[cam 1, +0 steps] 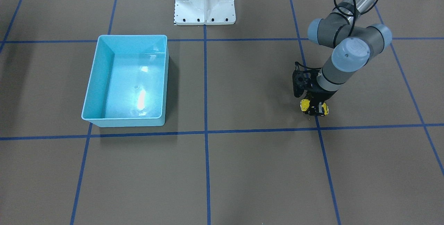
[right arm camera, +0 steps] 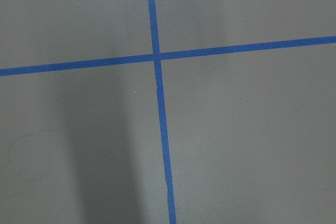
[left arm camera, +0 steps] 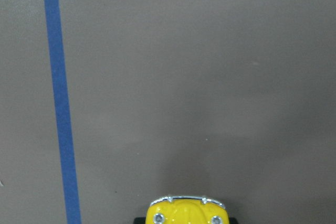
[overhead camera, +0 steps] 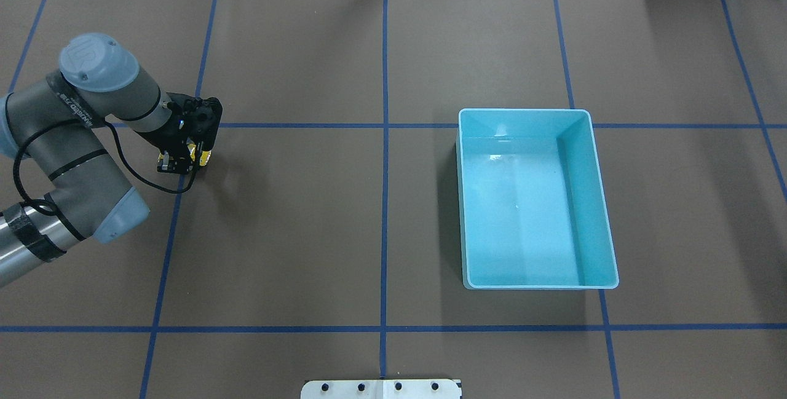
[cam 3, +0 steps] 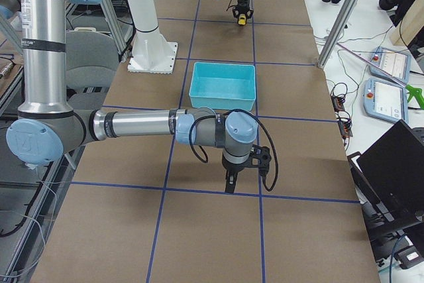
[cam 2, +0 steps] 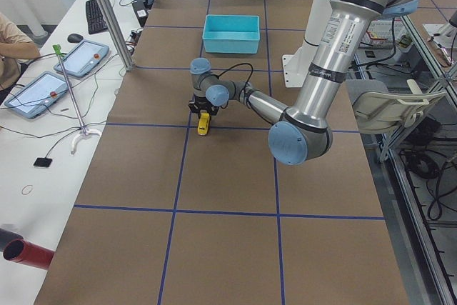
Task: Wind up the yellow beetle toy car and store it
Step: 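Press the car onto the table and drag it backward with the left gripper, then keep dragging the car backward along the table with the left gripper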
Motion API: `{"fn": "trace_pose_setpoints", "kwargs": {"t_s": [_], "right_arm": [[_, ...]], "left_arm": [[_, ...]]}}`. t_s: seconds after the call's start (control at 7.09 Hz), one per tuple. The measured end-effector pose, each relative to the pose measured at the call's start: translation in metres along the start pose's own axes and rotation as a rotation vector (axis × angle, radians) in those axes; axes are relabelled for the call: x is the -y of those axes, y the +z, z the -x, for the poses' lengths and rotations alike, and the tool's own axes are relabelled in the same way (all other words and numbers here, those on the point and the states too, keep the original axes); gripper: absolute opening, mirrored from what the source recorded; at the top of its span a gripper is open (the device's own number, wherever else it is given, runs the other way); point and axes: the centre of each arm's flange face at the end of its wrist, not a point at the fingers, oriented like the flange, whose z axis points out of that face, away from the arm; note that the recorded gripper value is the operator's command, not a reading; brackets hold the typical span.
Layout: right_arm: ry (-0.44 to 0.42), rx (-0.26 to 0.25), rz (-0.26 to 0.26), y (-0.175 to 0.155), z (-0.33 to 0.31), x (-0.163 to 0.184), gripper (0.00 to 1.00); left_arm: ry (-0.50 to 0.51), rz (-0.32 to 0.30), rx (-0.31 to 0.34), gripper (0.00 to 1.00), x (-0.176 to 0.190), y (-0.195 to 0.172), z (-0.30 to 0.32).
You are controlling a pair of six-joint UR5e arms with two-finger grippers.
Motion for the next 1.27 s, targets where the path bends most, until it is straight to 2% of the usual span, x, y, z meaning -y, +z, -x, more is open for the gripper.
{"fn": "trace_pose_setpoints", "kwargs": {"t_s": [1.27], "right_arm": [[0.002,0.000,0.002,0.001,-0.001,-0.001,1.00]], "left_arm": [[0.000,-0.013,0.026,0.00,-0.052,0.006,-0.017]]}}
